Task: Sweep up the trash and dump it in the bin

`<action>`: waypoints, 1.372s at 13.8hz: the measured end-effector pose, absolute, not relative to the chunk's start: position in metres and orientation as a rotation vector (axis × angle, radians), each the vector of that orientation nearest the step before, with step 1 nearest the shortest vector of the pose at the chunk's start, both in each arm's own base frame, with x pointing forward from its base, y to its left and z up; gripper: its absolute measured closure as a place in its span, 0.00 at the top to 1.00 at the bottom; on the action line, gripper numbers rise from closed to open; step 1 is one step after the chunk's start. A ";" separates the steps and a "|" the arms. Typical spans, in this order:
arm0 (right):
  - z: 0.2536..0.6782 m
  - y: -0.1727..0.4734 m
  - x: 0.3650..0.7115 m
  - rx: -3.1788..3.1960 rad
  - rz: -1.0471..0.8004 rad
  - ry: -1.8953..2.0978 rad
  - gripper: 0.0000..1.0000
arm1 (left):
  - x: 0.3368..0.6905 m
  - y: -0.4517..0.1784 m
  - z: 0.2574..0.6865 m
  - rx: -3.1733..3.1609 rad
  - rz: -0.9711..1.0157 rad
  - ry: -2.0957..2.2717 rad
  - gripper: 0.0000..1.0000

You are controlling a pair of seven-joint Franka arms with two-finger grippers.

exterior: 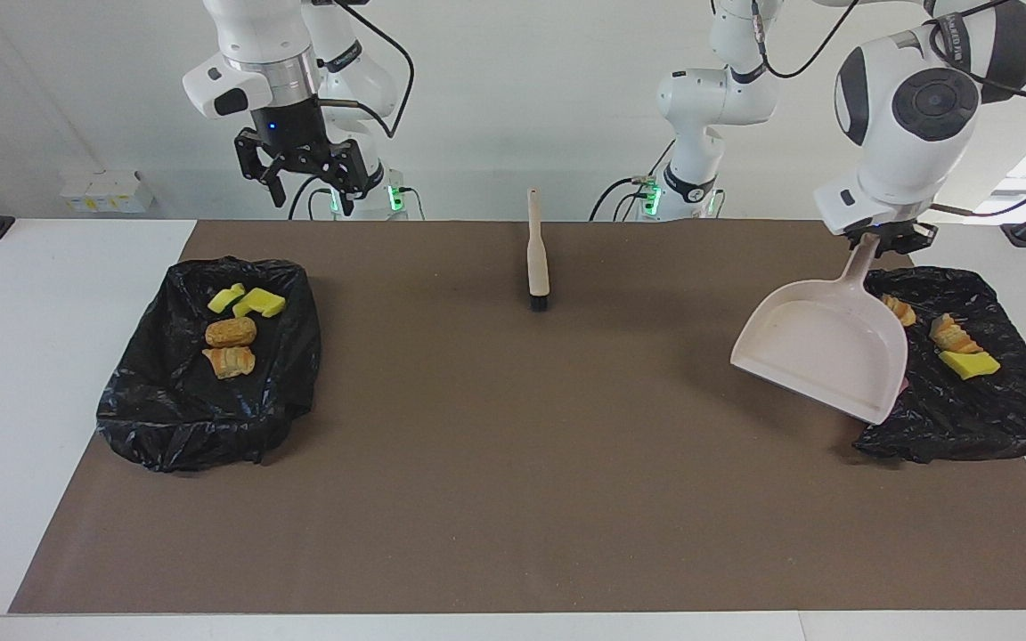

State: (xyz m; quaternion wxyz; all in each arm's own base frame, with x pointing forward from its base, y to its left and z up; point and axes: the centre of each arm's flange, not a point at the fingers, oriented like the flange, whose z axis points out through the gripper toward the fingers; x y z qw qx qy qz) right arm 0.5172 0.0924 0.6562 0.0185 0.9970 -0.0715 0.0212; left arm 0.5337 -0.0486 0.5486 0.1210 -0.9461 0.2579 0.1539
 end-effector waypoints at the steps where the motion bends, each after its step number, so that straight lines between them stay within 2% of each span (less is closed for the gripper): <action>1: 0.656 0.086 0.520 3.098 0.053 -0.206 1.00 | 0.531 -0.071 0.547 -2.841 0.414 0.659 0.33; 6: 0.658 0.069 0.528 3.105 0.043 -0.207 1.00 | 0.528 -0.167 0.546 -3.093 0.194 0.325 0.33; 8: 0.660 0.063 0.528 3.106 0.048 -0.222 1.00 | 0.524 -0.208 0.531 -3.127 0.145 0.286 0.33; 11: 0.660 0.051 0.529 3.107 0.044 -0.217 1.00 | 0.524 -0.260 0.491 -3.198 0.128 0.261 0.33; 16: 0.659 0.047 0.529 3.106 0.037 -0.222 1.00 | 0.528 -0.341 0.395 -3.237 0.027 0.195 0.33; 19: 0.659 0.051 0.529 3.107 0.035 -0.213 1.00 | 0.518 -0.355 0.378 -3.240 0.013 0.216 0.33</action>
